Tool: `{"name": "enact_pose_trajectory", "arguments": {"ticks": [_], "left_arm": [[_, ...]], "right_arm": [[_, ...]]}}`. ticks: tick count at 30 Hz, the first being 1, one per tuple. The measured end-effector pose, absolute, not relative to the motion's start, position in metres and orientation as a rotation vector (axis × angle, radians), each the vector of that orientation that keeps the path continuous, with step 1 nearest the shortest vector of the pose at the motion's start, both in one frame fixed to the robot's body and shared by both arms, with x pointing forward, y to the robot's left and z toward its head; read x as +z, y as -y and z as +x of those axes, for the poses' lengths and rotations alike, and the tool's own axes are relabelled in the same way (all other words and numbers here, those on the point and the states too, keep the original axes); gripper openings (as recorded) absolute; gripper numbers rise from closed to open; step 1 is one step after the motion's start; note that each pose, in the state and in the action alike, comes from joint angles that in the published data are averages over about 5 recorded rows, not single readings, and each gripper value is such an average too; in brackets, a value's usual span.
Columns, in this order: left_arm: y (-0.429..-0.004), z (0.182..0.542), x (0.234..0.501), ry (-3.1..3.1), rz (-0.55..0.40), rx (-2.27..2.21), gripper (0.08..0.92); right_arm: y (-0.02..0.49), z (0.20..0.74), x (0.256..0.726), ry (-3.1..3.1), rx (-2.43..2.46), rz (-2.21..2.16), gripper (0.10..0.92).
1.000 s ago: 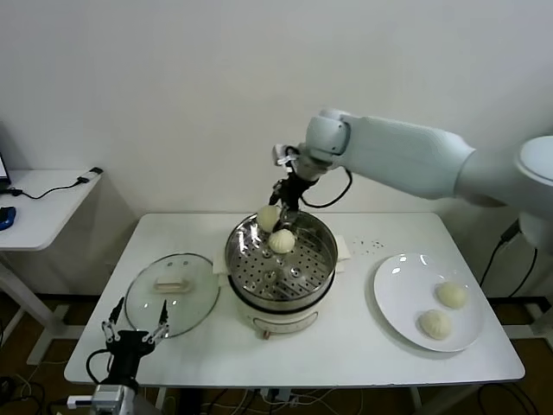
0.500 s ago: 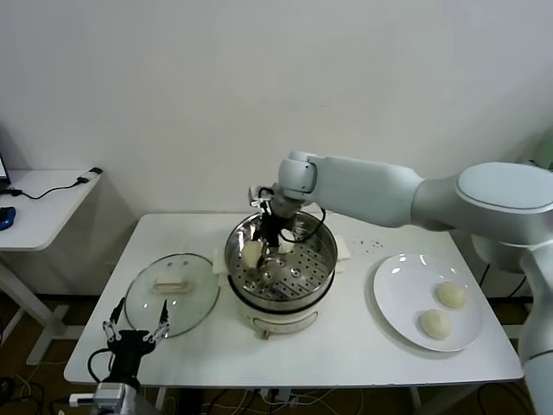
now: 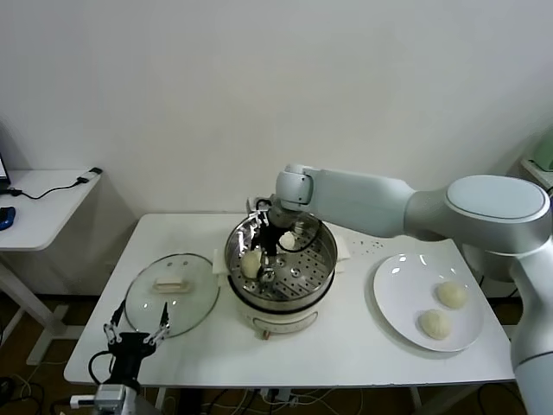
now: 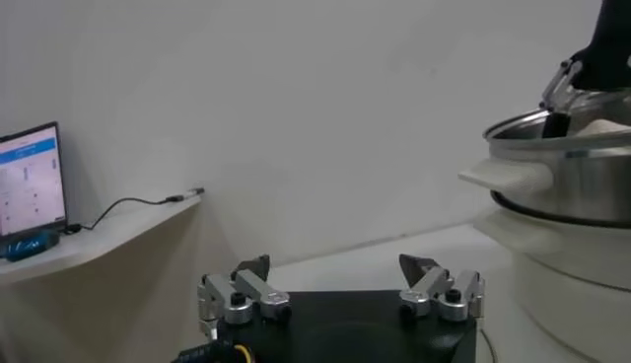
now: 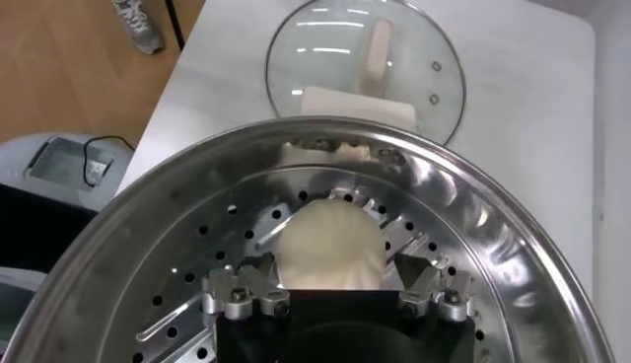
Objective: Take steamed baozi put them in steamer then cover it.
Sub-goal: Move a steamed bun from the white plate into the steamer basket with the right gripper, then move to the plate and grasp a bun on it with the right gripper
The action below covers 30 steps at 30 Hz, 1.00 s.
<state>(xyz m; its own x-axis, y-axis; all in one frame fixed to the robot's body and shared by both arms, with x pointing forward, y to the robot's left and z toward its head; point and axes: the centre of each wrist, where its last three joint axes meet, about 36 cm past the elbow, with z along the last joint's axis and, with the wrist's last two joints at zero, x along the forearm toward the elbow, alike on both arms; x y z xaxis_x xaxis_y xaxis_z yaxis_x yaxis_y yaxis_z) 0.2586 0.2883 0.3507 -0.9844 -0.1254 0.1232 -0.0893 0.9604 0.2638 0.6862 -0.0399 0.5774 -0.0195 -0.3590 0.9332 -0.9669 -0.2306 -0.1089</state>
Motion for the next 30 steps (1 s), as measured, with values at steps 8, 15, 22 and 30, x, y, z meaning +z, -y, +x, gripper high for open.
{"name": "enact_pose_trajectory", "arguments": {"ticks": [8, 15, 22, 30], "left_arm": [[-0.29, 0.258, 0.352, 2.971, 0.158, -0.4, 0.823], [-0.289, 0.258, 0.351, 2.966, 0.156, -0.4, 0.823], [-0.29, 0.259, 0.353, 2.964, 0.164, -0.406, 0.823], [-0.29, 0.257, 0.356, 2.96, 0.173, -0.418, 0.823]], "right_arm": [[0.083, 0.688, 0.618, 1.422, 1.276, 1.633, 0.823], [0.152, 0.678, 0.666, 1.435, 1.31, 1.593, 0.823], [0.239, 0.654, 0.679, 1.465, 1.297, 1.522, 0.823], [0.337, 0.625, 0.638, 1.464, 1.258, 1.416, 0.823]]}}
